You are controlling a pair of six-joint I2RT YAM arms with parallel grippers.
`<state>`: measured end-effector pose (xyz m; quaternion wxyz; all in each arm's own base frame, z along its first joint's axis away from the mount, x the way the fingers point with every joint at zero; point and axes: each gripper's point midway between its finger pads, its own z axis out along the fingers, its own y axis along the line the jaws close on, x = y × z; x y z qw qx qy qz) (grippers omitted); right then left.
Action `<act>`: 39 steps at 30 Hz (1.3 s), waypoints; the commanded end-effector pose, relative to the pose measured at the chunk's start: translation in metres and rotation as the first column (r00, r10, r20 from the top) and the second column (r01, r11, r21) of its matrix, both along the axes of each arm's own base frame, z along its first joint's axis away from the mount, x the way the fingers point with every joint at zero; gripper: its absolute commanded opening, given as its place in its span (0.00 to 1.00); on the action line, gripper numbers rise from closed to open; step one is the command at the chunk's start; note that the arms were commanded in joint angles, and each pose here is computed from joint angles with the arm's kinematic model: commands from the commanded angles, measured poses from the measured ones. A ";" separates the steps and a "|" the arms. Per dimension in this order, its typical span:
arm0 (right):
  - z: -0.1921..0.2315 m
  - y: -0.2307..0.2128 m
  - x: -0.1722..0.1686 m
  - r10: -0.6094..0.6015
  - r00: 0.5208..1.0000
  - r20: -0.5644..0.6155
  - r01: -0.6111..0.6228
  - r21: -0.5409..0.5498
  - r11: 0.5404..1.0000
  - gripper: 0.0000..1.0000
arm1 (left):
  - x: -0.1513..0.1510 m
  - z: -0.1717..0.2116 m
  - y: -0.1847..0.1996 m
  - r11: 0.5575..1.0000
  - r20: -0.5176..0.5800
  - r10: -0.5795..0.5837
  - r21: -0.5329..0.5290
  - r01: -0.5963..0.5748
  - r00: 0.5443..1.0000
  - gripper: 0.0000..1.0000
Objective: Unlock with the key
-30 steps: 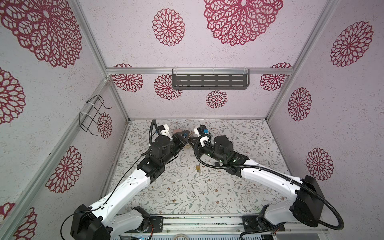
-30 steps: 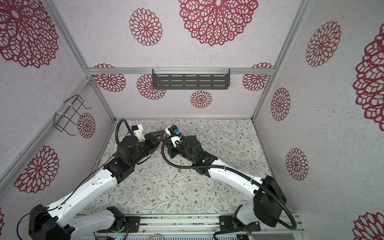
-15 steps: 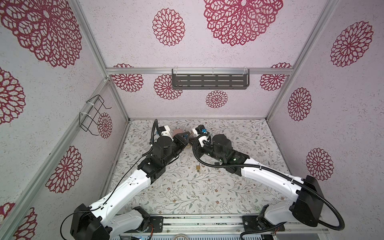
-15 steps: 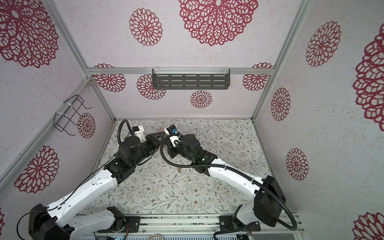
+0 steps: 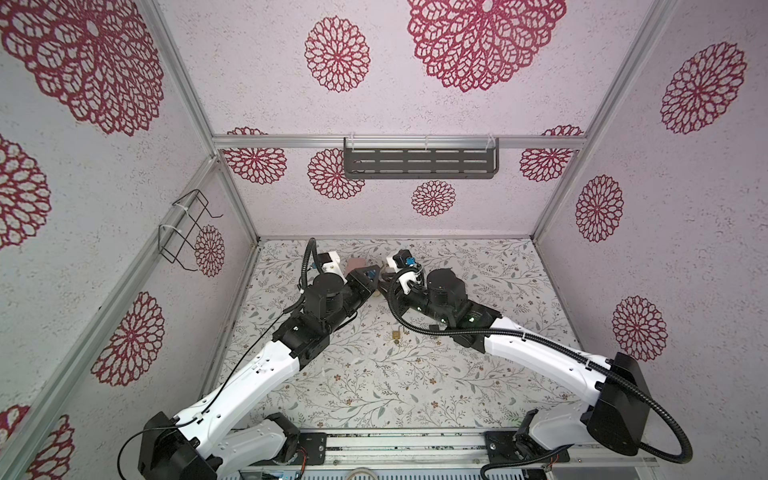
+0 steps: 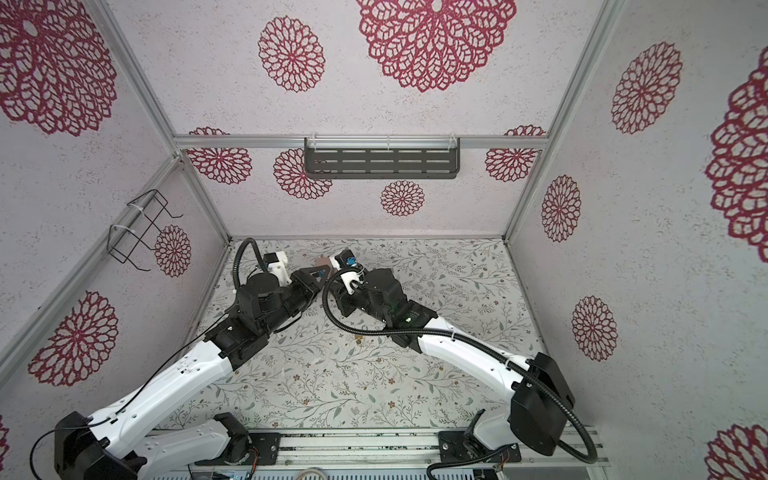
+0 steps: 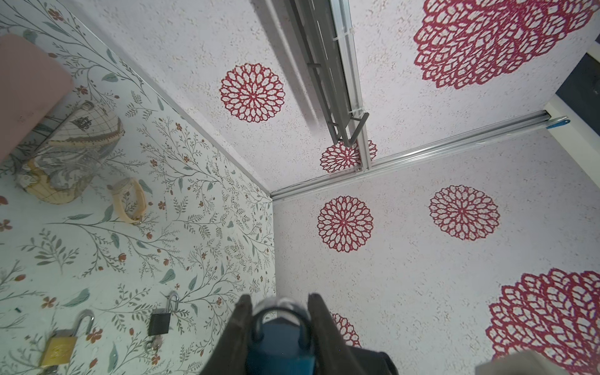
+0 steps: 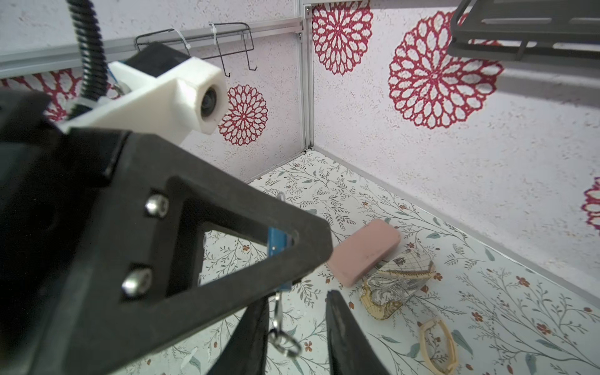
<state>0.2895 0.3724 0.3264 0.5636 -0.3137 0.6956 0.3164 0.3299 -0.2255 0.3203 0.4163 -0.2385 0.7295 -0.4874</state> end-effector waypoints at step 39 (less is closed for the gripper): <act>0.026 0.011 0.012 -0.035 0.999 0.001 0.034 0.149 0.988 0.00 | -0.025 0.039 -0.036 0.939 0.010 -0.203 -0.281 0.198 0.979 0.00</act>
